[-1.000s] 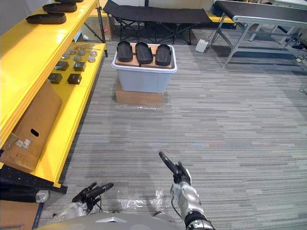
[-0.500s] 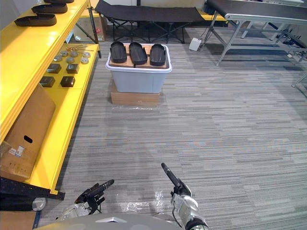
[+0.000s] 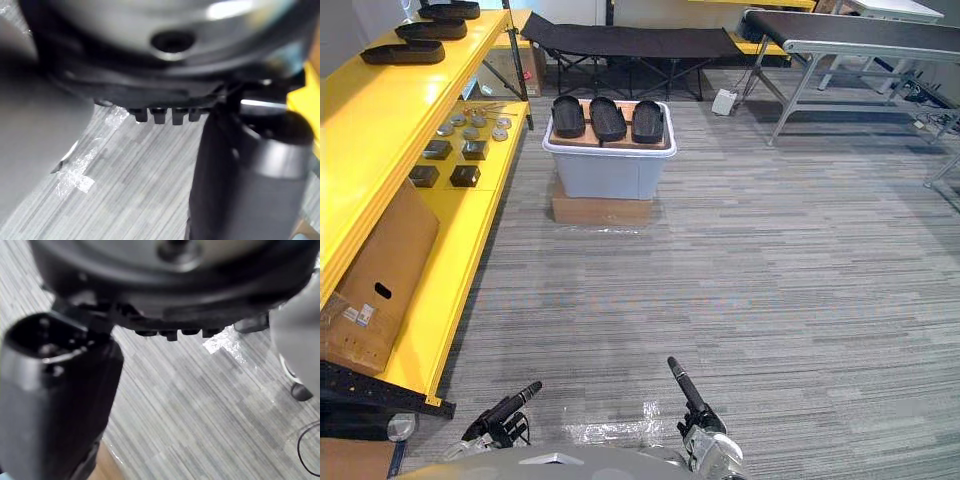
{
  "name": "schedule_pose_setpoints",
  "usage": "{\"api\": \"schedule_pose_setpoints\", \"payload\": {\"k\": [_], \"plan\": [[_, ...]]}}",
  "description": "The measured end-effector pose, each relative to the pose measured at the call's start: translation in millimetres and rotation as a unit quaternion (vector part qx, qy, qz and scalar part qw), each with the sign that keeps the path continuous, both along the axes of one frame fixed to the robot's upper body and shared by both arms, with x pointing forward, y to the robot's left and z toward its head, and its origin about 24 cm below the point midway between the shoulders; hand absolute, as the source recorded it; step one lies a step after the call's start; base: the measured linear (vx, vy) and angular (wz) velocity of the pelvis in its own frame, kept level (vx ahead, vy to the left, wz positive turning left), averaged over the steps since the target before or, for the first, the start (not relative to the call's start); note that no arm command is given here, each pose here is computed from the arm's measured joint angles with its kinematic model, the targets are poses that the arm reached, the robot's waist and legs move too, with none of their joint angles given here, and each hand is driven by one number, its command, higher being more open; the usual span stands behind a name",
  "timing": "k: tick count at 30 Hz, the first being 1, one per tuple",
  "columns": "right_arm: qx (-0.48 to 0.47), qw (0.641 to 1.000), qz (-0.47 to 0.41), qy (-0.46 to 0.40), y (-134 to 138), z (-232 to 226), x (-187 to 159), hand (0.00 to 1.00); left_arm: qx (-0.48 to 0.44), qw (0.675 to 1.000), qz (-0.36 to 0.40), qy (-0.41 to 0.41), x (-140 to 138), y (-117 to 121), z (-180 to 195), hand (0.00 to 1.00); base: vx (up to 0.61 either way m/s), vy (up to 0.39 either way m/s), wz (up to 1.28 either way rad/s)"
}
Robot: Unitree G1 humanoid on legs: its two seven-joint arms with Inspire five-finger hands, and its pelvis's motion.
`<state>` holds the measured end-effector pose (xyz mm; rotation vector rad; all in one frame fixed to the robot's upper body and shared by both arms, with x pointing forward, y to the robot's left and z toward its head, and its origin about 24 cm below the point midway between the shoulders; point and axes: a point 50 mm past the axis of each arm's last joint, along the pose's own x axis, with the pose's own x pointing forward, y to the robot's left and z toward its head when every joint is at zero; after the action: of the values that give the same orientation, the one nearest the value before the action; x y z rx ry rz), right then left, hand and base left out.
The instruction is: Walk over and take three plastic housings, then place them on the shelf
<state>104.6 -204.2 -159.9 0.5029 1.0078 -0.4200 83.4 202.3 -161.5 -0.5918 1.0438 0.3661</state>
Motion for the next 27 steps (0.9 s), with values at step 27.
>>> {"api": "schedule_pose_setpoints", "payload": {"k": [27], "plan": [[-0.028,0.998,0.057,0.026,-24.0,0.9,-6.2,1.00,0.015,0.998,0.060,0.019,-16.7,-2.8,-3.4,1.00,0.25,-0.093,-0.04]]}}
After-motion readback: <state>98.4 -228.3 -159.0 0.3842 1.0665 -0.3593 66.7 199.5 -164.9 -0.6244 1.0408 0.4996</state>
